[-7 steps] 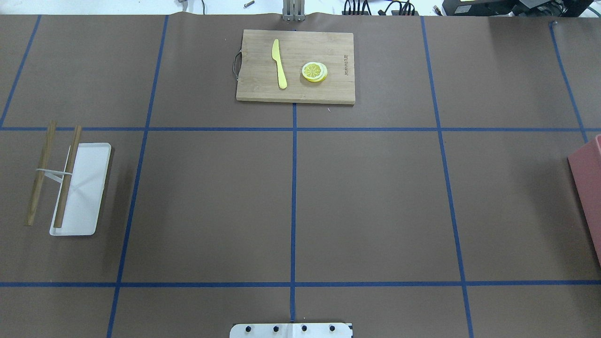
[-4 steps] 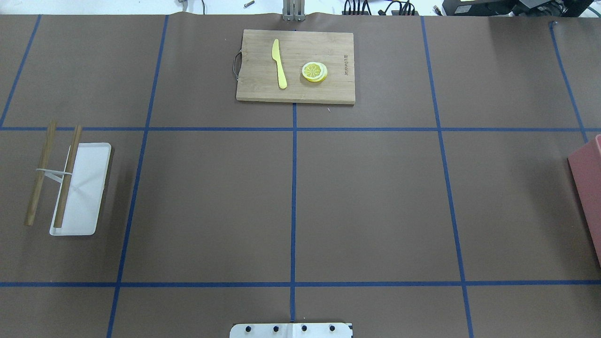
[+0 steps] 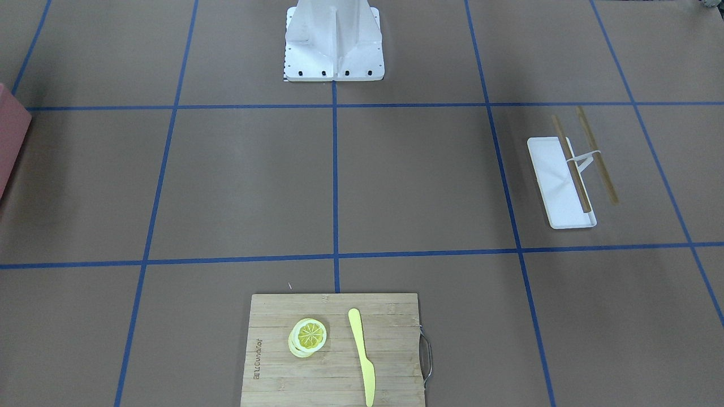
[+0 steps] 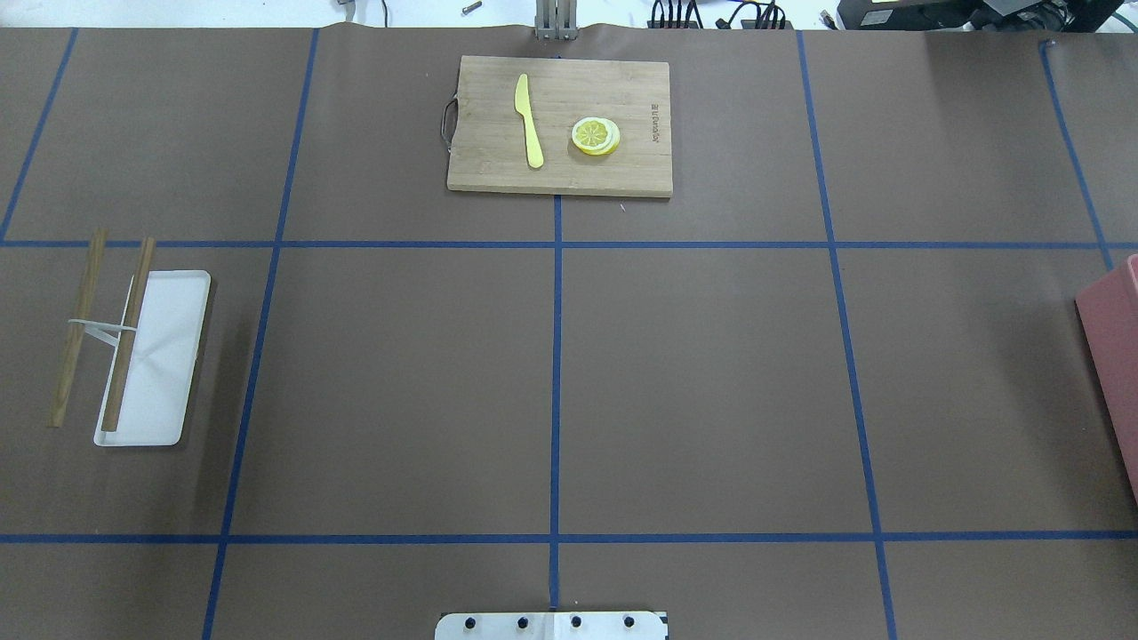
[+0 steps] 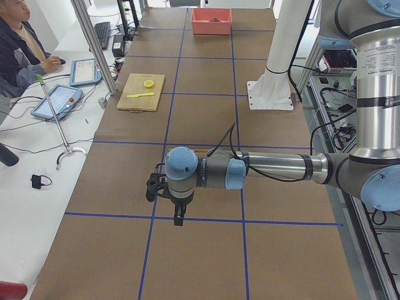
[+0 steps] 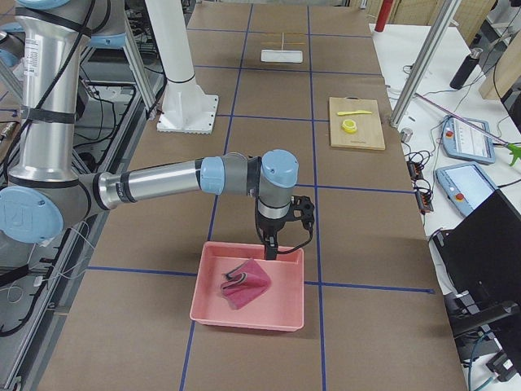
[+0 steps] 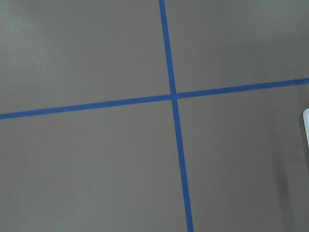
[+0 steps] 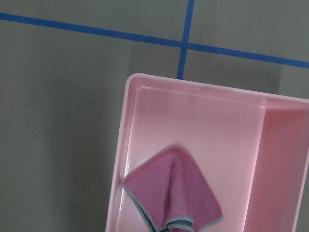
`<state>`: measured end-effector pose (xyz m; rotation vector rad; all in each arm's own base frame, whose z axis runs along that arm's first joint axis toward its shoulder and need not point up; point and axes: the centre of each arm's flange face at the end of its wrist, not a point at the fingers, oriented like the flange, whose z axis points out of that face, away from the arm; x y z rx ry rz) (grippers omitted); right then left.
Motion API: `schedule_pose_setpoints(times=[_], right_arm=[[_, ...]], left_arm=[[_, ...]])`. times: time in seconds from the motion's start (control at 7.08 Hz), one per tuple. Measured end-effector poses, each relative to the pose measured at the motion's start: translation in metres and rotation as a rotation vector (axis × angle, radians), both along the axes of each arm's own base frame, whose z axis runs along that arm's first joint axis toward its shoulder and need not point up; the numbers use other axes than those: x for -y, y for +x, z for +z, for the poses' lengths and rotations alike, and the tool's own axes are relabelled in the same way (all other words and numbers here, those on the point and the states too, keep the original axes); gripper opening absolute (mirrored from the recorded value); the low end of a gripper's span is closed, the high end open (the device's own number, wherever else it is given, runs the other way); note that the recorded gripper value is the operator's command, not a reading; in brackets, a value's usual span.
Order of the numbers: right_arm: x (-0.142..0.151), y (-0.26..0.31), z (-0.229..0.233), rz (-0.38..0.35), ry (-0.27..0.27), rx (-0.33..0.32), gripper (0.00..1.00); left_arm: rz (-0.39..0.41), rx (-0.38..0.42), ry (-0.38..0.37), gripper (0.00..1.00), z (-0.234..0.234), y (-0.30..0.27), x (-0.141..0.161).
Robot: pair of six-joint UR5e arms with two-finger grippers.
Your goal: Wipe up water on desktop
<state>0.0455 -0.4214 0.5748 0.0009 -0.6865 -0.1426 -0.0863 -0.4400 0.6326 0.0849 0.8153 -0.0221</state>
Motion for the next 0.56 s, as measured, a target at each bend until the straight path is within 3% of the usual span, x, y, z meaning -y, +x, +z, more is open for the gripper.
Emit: schedule_pose_setpoints(times=[0.28, 0.56], right_arm=[[-0.001, 0.000, -0.001, 0.003, -0.001, -0.002, 1.00], [-0.002, 0.000, 0.001, 0.004, -0.007, -0.003, 1.00]], left_arm=[[-0.019, -0.002, 0.000, 0.98, 0.002, 0.000, -0.005], [0.020, 0.003, 0.041, 0.98, 0.015, 0.000, -0.015]])
